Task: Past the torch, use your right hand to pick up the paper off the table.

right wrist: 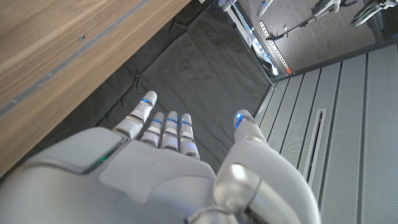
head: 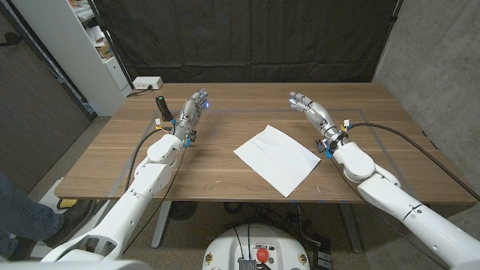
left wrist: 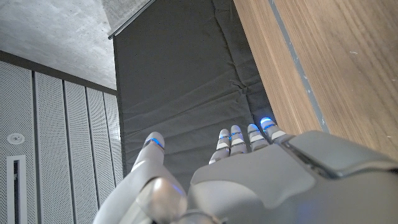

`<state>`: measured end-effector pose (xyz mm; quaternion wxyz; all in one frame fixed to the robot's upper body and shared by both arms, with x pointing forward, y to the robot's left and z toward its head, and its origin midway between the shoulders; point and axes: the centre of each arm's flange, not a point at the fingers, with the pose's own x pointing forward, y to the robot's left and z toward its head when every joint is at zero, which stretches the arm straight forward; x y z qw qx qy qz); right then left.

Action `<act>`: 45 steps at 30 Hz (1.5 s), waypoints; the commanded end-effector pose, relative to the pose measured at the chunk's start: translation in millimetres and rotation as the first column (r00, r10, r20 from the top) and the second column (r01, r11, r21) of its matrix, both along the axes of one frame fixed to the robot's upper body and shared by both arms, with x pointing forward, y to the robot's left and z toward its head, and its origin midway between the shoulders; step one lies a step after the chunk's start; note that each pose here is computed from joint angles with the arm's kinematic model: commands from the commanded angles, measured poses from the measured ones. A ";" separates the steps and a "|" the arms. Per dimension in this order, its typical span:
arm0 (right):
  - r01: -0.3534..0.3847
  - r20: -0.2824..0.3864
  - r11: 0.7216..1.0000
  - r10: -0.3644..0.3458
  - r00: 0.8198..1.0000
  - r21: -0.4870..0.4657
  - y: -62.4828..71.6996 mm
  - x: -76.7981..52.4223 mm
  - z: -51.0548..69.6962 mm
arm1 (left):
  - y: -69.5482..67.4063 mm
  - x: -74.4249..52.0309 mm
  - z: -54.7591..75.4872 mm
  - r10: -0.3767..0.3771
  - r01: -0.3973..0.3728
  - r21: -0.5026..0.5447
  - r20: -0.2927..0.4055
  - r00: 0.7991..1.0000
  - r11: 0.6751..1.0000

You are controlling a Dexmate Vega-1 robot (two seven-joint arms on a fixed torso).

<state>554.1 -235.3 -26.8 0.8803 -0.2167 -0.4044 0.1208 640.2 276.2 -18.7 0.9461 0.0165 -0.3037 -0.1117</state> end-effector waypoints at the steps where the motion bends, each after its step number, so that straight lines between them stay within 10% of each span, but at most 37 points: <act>1: 0.046 0.042 0.996 -0.043 0.998 -0.074 7.0 -7.6 -1.6 | -3.3 -1.0 -0.2 0.004 -0.004 0.007 0.001 1.000 1.000; 45: 0.230 0.197 0.937 -0.181 0.964 -0.264 23.6 -37.9 -10.1 | -9.0 2.7 -2.7 -0.017 0.018 0.010 -0.004 1.000 1.000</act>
